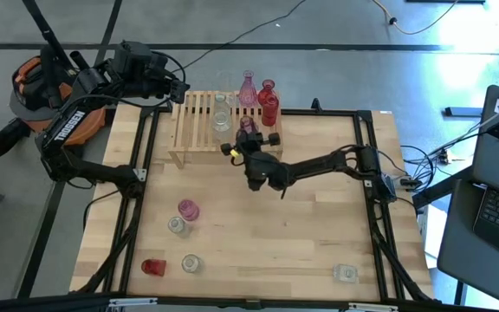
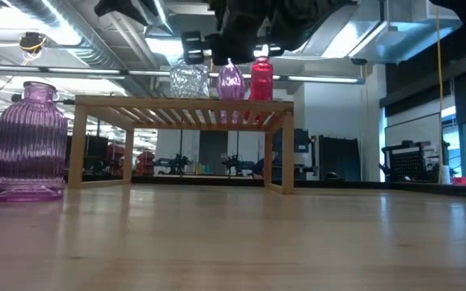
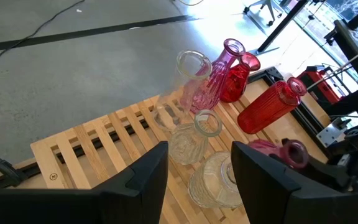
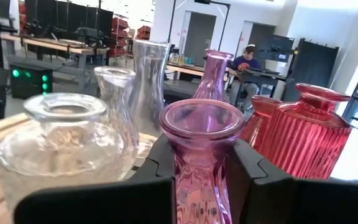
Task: Sort vases onto shelf
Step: Put the pink vase on the shelf aligned with the other pink vase
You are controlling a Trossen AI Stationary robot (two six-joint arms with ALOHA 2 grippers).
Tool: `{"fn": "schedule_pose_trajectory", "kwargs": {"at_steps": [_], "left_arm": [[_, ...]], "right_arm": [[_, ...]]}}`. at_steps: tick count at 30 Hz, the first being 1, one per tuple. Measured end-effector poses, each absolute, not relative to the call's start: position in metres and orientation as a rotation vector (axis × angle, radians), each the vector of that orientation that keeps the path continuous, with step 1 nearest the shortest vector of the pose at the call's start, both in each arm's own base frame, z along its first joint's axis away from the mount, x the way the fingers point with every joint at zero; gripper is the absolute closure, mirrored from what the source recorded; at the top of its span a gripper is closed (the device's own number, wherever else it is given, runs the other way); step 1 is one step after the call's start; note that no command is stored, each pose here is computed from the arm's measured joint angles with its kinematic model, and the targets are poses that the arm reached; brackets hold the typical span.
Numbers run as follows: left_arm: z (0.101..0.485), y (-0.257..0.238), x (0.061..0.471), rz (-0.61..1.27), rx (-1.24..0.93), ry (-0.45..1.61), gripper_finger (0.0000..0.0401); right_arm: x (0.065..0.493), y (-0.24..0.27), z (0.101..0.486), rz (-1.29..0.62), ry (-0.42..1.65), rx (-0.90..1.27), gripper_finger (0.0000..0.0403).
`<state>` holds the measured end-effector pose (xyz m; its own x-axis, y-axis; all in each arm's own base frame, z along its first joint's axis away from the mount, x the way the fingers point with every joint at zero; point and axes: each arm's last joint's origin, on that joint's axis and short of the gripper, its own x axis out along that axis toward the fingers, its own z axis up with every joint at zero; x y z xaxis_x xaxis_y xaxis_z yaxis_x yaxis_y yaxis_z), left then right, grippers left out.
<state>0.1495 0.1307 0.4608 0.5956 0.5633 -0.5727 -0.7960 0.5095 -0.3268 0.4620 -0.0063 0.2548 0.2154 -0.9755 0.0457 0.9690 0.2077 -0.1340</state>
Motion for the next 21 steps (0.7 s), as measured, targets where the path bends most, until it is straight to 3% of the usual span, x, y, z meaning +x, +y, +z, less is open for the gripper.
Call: {"fn": "schedule_pose_trajectory", "kwargs": {"at_steps": [11, 21], "left_arm": [[0.461, 0.131, 0.149, 0.848, -0.61, 0.425, 0.0232], [0.461, 0.131, 0.15, 0.848, -0.61, 0.425, 0.0232]], "right_arm": [[0.466, -0.011, 0.242, -1.29, 0.066, -0.111, 0.035], [0.466, -0.01, 0.239, -1.287, 0.083, -0.123, 0.0274]]}}
